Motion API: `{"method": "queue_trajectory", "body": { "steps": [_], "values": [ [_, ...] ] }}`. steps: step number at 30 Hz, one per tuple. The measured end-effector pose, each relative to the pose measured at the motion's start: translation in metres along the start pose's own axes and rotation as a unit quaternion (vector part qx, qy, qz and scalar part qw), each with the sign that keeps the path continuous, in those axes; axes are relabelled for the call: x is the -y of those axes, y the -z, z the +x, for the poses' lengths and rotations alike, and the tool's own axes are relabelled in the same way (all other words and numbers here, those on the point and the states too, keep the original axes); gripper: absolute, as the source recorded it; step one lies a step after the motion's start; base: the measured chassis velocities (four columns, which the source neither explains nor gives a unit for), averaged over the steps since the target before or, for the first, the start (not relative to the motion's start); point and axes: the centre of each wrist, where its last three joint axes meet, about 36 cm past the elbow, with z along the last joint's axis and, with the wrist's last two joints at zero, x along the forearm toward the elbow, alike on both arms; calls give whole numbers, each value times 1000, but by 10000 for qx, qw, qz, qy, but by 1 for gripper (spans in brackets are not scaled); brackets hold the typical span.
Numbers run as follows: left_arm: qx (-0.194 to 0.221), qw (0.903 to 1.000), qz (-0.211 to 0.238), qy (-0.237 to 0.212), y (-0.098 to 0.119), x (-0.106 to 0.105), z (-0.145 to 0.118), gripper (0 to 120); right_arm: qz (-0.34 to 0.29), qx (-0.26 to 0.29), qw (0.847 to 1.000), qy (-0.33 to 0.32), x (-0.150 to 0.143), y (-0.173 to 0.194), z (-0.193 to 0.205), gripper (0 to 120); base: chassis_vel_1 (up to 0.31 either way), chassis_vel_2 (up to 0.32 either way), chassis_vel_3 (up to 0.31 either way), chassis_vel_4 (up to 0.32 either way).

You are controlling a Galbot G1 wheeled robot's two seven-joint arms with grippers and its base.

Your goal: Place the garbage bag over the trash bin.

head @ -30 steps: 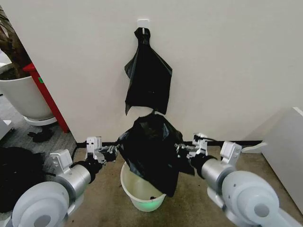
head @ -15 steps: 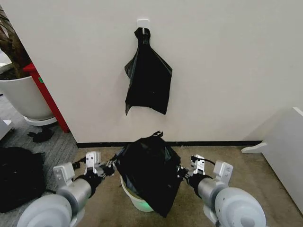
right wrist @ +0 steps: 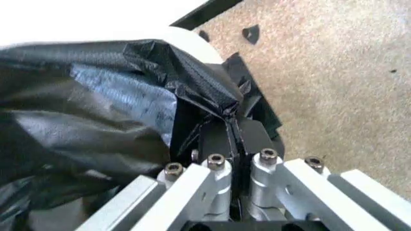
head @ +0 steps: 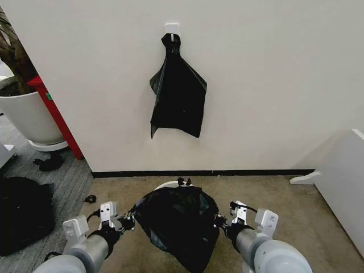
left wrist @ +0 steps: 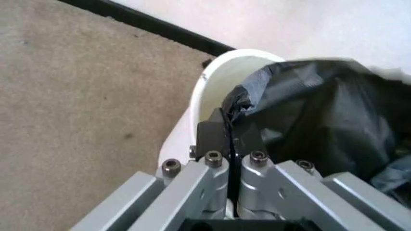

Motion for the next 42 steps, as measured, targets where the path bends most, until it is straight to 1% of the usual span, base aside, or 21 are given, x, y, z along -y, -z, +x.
{"method": "queue_trajectory", "body": {
  "steps": [3, 9, 13, 16, 21, 29, 34, 42],
  "values": [
    [48, 10000, 23, 65, -4, -1, 1, 0, -2, -12, 10000, -27, 1, -1, -5, 0, 0, 0, 0, 0],
    [146, 9999, -1, 34, -11, 0, 0, 0, 67, -41, 9999, -123, 4, -10, -12, 0, 0, 0, 0, 0],
    [147, 9998, -14, 94, -16, -5, -4, 0, 118, -16, 9998, -189, 8, -15, -15, 0, 0, 0, 0, 0],
    [171, 9996, -53, 217, -23, -14, -11, 0, 169, 38, 9996, -243, 13, -19, -22, 0, 0, 0, 0, 0],
    [229, 9992, -94, 303, -30, -23, -20, 0, 197, 95, 9995, -219, 17, -22, -32, 0, 0, 0, 0, 0],
    [250, 9992, -68, 316, -39, -25, -26, 0, 196, 61, 9996, -213, 21, -28, -41, 0, 0, 0, 0, 0],
    [268, 9988, -114, 383, -48, -31, -29, 0, 275, 150, 9991, -294, 33, -38, -57, 0, 0, 0, 0, 0],
    [348, 9985, -195, 370, -53, -37, -39, 0, 237, 273, 9992, -186, 39, -49, -67, 0, 0, 0, 0, 0]
  ]
}}
